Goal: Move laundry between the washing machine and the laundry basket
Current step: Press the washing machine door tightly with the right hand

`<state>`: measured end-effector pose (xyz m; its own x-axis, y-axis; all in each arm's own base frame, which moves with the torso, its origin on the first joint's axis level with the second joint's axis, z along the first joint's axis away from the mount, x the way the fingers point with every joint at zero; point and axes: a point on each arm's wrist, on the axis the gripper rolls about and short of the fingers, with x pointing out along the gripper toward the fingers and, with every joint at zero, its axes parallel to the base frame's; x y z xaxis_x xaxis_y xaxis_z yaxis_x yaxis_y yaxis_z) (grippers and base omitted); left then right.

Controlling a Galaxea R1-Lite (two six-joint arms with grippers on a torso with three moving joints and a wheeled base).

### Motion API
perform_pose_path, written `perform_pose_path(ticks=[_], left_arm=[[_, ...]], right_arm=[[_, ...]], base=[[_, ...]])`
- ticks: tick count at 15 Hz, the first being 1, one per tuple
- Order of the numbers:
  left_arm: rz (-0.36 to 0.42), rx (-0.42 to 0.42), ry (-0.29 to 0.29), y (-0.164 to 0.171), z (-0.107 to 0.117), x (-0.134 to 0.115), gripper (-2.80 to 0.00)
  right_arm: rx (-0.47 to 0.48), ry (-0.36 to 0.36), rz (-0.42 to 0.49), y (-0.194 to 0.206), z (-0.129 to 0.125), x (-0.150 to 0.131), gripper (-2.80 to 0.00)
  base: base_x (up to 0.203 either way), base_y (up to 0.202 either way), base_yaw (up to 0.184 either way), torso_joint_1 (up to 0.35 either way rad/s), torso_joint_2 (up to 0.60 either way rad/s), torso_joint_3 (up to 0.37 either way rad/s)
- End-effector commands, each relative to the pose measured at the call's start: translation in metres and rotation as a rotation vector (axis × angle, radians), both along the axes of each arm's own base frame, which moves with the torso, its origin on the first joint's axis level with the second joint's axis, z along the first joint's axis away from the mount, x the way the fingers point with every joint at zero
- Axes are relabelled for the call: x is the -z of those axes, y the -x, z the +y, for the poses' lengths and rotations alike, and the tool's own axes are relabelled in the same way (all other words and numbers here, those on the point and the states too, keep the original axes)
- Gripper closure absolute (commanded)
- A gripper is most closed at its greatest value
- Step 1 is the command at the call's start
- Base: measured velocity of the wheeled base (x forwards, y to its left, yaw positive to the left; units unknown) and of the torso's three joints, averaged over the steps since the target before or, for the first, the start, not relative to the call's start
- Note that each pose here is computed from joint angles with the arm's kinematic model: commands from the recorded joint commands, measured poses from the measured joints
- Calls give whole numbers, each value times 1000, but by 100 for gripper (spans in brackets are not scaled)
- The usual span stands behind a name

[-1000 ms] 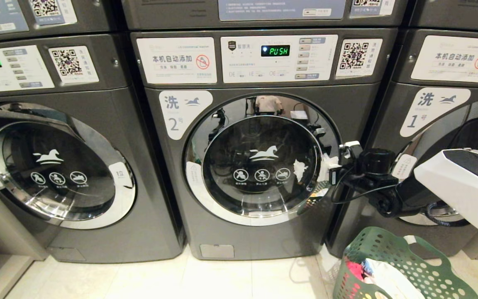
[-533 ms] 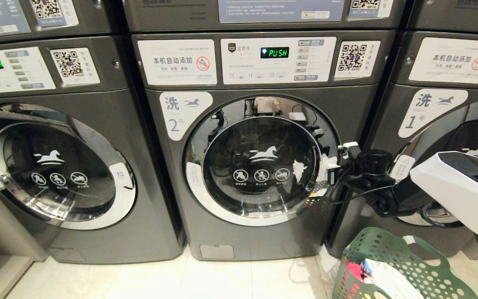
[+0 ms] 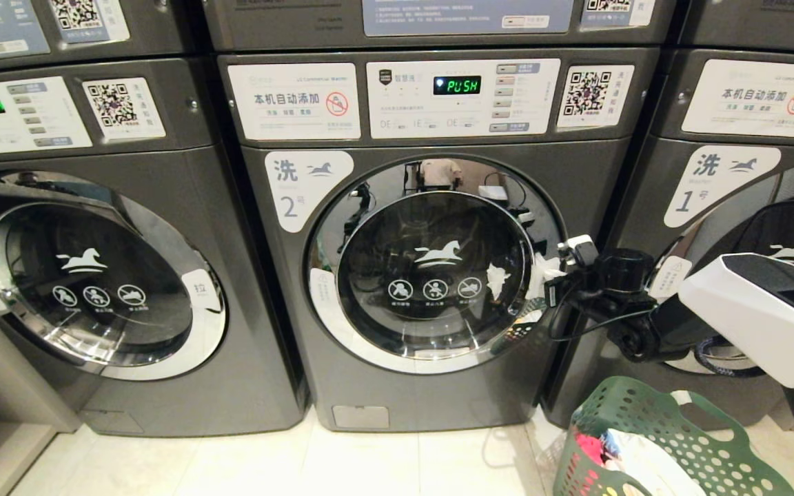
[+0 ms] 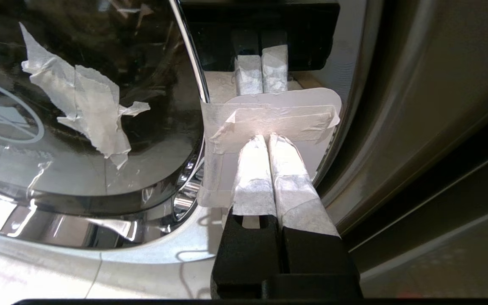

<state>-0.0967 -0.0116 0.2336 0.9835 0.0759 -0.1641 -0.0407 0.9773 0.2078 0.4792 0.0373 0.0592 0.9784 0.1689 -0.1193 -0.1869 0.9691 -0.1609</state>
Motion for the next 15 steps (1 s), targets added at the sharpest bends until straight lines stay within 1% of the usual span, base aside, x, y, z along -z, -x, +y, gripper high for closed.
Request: perform_pose_path(ticks=[1, 4, 6, 8, 9, 10, 11, 12, 13, 15], left_arm=[[11, -1, 0, -1, 0, 1, 0], [33, -1, -1, -4, 0, 4, 0], [44, -4, 1, -6, 1, 7, 0], [53, -4, 2, -7, 1, 9, 0], [61, -5, 3, -8, 1, 11, 0], [72, -5, 4, -10, 1, 12, 0], [86, -6, 5, -12, 1, 16, 0], [83, -6, 5, -16, 2, 18, 0], [58, -6, 2, -23, 3, 20, 0], [-39, -5, -8, -41, 5, 24, 0]], right_arm=[[-69, -3, -20, 38, 9, -57, 0], [-197, -9, 37, 113, 17, -105, 0], [-262, -15, 51, 161, 18, -126, 0], [-312, -25, 17, 192, 18, -146, 0], [-362, -42, -16, 205, 18, -158, 0], [-449, -69, -37, 213, 19, -168, 0], [-487, -81, -60, 214, 19, -176, 0], [-488, -80, -89, 212, 20, -184, 0], [-489, -78, -122, 207, 21, -193, 0], [-485, -72, -193, 196, 23, -213, 0]], base=[[0, 0, 0, 0, 0, 0], [0, 0, 0, 0, 0, 0], [0, 0, 0, 0, 0, 0], [0, 0, 0, 0, 0, 0], [0, 0, 0, 0, 0, 0], [0, 0, 0, 0, 0, 0], [0, 0, 0, 0, 0, 0], [0, 0, 0, 0, 0, 0], [0, 0, 0, 0, 0, 0], [0, 0, 0, 0, 0, 0]])
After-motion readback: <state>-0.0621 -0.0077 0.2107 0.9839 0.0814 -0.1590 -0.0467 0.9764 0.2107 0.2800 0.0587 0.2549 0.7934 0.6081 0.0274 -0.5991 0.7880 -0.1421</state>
